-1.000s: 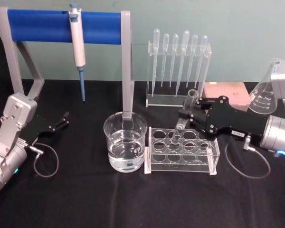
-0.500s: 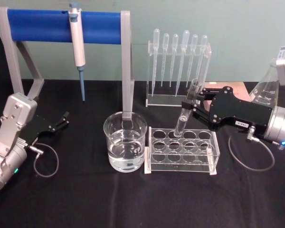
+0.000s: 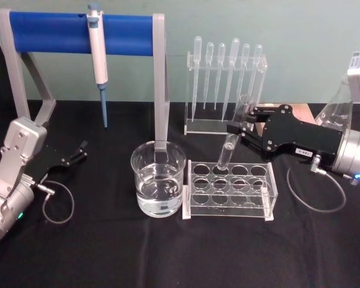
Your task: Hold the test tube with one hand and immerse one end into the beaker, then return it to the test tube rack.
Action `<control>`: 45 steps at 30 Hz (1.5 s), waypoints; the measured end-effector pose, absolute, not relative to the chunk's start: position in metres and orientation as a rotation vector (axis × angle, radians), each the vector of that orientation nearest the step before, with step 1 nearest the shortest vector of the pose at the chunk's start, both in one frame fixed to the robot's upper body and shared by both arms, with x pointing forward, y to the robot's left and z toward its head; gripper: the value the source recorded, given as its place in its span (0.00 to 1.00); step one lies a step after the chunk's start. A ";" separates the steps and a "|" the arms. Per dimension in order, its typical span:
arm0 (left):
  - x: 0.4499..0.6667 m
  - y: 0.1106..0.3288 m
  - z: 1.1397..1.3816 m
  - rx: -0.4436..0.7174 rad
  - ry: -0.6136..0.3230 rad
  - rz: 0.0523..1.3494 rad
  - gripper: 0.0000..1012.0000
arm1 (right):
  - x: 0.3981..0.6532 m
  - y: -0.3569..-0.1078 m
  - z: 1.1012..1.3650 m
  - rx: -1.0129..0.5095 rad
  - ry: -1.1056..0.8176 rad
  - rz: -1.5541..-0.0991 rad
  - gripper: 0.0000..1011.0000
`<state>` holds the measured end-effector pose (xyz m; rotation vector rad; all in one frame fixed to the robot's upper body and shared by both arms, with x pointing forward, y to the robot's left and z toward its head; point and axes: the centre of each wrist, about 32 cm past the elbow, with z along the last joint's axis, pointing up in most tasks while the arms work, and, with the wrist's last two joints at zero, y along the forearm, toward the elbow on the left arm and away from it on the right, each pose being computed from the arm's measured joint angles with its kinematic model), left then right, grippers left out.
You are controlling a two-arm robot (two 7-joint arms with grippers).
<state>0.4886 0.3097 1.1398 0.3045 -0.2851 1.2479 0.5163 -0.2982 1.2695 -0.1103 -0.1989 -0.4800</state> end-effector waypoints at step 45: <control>0.489 0.310 1.140 0.305 -0.285 1.248 0.99 | 0.517 -0.298 1.272 -0.104 -0.200 -0.483 0.23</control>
